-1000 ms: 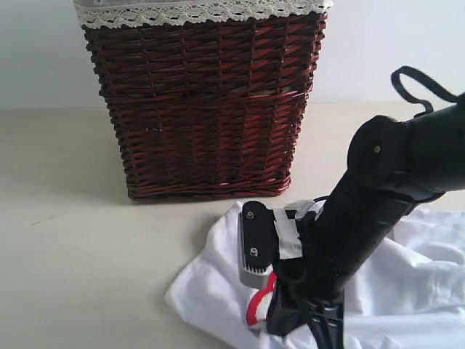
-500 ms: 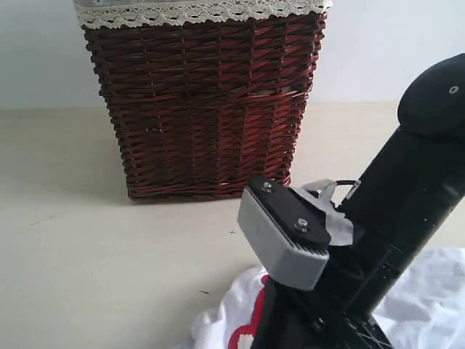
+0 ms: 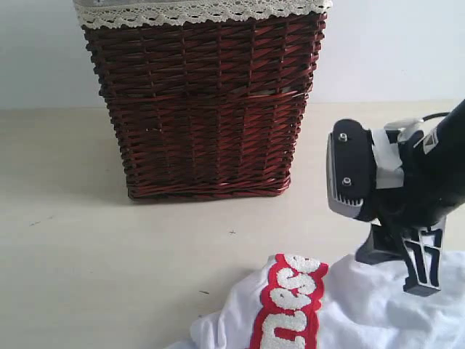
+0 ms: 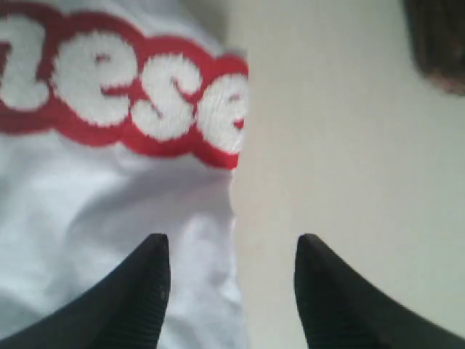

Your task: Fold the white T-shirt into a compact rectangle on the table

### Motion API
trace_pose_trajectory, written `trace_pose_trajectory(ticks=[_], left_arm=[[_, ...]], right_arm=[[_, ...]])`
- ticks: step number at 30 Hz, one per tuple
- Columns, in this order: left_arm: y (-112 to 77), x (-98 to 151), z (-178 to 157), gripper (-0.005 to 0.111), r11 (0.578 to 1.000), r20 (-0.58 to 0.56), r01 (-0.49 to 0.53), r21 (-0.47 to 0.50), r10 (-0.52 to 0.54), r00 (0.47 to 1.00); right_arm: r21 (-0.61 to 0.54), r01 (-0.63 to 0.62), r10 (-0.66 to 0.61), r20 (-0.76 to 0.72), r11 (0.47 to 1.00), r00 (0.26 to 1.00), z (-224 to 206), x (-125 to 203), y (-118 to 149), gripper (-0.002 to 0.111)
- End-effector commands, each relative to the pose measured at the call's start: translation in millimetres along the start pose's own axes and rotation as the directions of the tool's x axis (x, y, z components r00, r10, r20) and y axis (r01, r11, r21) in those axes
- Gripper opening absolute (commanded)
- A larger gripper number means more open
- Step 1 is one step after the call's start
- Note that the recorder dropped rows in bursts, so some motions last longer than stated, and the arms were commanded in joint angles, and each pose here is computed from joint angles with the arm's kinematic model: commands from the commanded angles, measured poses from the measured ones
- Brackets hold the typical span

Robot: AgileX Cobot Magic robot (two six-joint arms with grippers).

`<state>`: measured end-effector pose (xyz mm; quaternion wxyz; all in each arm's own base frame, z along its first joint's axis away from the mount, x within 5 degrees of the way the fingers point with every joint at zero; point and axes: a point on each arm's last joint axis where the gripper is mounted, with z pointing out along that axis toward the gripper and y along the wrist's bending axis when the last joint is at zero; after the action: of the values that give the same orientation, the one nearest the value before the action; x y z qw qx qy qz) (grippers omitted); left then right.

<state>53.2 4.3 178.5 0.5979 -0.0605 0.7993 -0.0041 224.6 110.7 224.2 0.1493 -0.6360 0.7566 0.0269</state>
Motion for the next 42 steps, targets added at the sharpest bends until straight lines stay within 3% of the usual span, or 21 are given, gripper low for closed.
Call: trace_pose_trajectory(ticks=[1,8,15,22,25,28,31,34,37,42], left_arm=[[-0.4,-3,-1,0.0,1.0,0.023,0.001,0.005,-0.001,1.0],[-0.4,-3,-1,0.0,1.0,0.023,0.001,0.005,-0.001,1.0],[-0.4,-3,-1,0.0,1.0,0.023,0.001,0.005,-0.001,1.0],[-0.4,-3,-1,0.0,1.0,0.023,-0.001,0.005,0.0,1.0],[-0.4,-3,-1,0.0,1.0,0.023,0.001,0.005,-0.001,1.0],[-0.4,-3,-1,0.0,1.0,0.023,0.001,0.005,-0.001,1.0],[-0.4,-3,-1,0.0,1.0,0.023,0.0,0.005,0.0,1.0],[-0.4,-3,-1,0.0,1.0,0.023,0.0,0.005,0.0,1.0],[-0.4,-3,-1,0.0,1.0,0.023,0.0,0.005,0.0,1.0],[-0.4,-3,-1,0.0,1.0,0.023,0.001,0.005,-0.001,1.0]], right_arm=[[-0.117,-0.063,0.05,-0.107,0.991,0.993,25,17,-8,0.052],[-0.27,-0.092,0.042,-0.183,0.959,0.982,48,24,-4,0.048],[-0.348,-0.068,-0.005,-0.204,0.935,0.979,46,27,3,0.0],[-0.302,0.009,-0.091,-0.26,0.953,0.961,41,35,-2,0.0],[-0.201,0.058,-0.116,-0.291,0.978,0.95,30,38,-8,0.0],[0.029,0.094,-0.082,-0.286,0.995,0.955,15,36,-23,0.0],[0.238,0.084,-0.02,-0.262,0.968,0.965,-4,34,-34,0.0],[0.312,0.097,0.003,-0.304,0.945,0.953,-17,39,-36,0.0],[0.227,0.119,-0.01,-0.43,0.967,0.903,-21,50,-28,0.0],[-0.115,0.138,-0.18,-0.579,0.984,0.796,-27,66,-4,0.0]])
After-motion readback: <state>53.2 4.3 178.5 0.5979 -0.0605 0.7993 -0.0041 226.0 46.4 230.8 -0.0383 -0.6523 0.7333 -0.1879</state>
